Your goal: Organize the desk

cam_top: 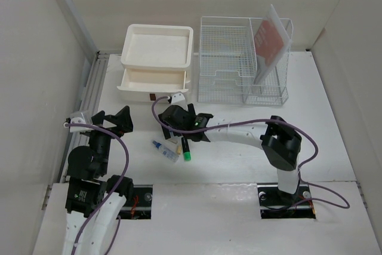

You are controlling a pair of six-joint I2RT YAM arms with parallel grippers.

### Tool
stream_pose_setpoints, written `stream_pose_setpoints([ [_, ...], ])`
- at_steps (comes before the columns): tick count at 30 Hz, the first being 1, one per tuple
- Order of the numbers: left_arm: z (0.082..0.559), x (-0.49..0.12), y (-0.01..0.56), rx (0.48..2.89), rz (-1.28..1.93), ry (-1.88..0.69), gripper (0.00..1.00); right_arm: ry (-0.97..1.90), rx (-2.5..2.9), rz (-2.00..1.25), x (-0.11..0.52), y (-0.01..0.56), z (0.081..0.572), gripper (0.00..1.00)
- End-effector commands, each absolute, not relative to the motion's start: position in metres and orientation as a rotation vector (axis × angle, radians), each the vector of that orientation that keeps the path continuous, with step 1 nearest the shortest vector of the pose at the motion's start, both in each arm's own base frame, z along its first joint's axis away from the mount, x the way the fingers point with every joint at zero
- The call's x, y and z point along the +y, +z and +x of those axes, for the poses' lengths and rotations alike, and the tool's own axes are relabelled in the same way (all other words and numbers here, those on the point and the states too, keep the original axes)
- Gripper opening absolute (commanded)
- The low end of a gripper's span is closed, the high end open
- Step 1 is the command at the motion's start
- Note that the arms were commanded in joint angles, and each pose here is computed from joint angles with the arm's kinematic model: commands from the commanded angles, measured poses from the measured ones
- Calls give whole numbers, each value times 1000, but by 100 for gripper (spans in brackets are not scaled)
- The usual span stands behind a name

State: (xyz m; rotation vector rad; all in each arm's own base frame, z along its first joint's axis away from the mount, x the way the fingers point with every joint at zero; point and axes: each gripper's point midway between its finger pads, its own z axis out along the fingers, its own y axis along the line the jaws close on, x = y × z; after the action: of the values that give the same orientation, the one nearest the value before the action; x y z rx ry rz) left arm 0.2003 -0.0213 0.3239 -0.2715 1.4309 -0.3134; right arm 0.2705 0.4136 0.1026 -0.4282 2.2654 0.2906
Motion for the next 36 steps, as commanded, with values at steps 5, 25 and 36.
stream_pose_setpoints([
  [5,198,-22,333,1396,-264,-322,100,387,2255,-344,438,111,276,100],
  [25,196,-23,334,1388,-256,-331,100,431,2187,-301,460,111,257,100],
  [36,194,-22,336,1379,-257,-333,100,395,2204,-284,460,93,260,100],
])
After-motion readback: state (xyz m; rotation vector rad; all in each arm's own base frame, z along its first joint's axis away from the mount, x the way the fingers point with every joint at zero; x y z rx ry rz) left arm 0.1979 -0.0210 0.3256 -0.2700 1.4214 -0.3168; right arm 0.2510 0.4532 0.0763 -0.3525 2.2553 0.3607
